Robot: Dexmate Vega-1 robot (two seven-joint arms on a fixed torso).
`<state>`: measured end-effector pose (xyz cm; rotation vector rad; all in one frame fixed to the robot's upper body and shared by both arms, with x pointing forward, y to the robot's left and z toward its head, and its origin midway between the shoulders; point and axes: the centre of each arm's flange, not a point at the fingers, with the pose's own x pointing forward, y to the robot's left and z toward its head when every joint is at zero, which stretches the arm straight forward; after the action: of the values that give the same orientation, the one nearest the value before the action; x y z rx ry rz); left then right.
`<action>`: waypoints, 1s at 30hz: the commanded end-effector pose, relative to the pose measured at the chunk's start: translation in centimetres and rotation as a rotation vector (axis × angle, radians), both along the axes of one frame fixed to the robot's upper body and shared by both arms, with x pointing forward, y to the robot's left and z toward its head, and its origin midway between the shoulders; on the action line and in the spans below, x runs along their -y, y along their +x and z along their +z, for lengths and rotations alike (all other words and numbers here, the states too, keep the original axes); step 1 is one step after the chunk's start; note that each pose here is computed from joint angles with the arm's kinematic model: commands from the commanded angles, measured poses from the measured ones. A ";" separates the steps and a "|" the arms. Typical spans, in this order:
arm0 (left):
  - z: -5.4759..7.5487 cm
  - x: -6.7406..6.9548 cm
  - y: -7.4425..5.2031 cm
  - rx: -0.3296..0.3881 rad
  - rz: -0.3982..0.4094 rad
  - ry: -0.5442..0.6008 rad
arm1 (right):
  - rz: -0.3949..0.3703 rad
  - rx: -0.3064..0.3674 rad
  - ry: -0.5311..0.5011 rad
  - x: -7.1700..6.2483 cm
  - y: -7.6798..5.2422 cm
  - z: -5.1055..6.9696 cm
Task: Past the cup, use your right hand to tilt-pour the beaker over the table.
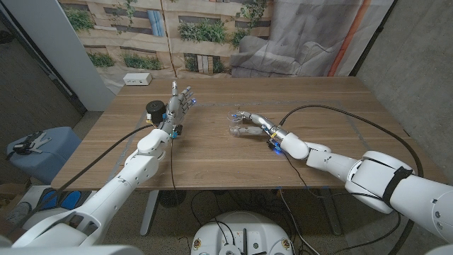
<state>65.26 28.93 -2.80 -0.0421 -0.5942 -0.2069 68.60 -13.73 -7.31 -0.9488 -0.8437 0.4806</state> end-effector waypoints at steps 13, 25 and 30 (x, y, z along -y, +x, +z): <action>0.0 0.0 0.0 0.000 0.000 0.000 | 0.047 -0.045 -0.061 0.6 0.1 1.1; 0.0 0.0 0.0 0.000 0.000 0.000 | 0.046 -0.098 -0.087 1.1 0.7 2.1; 0.0 0.0 0.0 0.000 0.000 0.000 | 0.046 -0.123 -0.107 1.2 1.0 2.7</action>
<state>65.26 28.94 -2.80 -0.0421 -0.5941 -0.2066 69.02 -14.62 -5.66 -0.9790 -0.7859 0.5889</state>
